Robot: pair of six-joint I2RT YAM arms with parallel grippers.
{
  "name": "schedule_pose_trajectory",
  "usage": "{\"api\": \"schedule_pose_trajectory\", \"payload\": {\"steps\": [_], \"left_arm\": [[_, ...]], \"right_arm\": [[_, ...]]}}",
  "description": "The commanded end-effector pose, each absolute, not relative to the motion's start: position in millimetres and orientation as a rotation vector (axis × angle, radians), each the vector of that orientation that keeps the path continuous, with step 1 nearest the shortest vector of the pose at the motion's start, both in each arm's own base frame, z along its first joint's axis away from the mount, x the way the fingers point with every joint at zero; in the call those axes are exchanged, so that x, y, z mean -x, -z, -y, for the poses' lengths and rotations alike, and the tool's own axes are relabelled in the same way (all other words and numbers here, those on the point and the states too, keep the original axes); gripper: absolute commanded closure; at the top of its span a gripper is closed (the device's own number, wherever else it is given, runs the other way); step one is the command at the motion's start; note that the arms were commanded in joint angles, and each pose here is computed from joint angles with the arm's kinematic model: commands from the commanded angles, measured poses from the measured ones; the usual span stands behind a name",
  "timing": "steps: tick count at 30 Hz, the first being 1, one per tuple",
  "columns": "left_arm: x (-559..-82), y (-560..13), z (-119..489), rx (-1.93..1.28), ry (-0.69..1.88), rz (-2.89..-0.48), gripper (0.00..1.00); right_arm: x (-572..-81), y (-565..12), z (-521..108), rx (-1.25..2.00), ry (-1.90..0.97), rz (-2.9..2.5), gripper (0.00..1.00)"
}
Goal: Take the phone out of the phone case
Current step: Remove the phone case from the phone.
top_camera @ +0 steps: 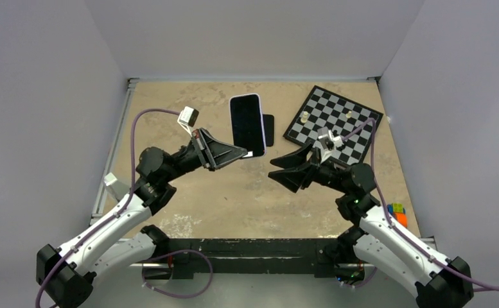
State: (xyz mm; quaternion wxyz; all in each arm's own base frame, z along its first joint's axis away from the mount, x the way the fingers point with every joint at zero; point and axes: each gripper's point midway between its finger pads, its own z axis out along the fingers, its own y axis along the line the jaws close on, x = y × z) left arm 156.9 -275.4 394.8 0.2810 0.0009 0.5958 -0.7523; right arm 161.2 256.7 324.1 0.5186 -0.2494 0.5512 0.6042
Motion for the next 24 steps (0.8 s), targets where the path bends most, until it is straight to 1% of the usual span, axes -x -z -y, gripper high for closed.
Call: {"api": "schedule_pose_trajectory", "payload": {"steps": [1,4,8,11,20,24], "left_arm": [[-173.9,-426.0,264.3,0.109,2.067,-1.354,1.0],[-180.9,-421.9,266.4,0.164,2.111,-1.34,1.0],[-185.9,-419.3,267.4,0.206,2.146,-1.329,1.0],[-187.6,-415.8,268.6,0.217,2.151,-1.336,1.0],[-190.8,-411.9,273.9,0.223,2.191,-1.335,1.0],[-190.5,-411.6,273.6,0.225,2.194,-1.334,1.0]], "right_arm": [[-147.8,-359.7,-258.4,0.478,-1.527,-1.149,0.41],[-150.2,-372.3,-269.1,0.463,-1.524,-1.124,0.39],[-174.5,-381.0,-275.2,0.354,-1.473,-1.161,0.38],[-188.4,-386.4,-275.1,0.294,-1.438,-1.178,0.39],[-205.1,-394.3,-285.7,0.274,-1.419,-1.198,0.53],[-210.4,-395.0,-290.7,0.279,-1.414,-1.206,0.65]]}}
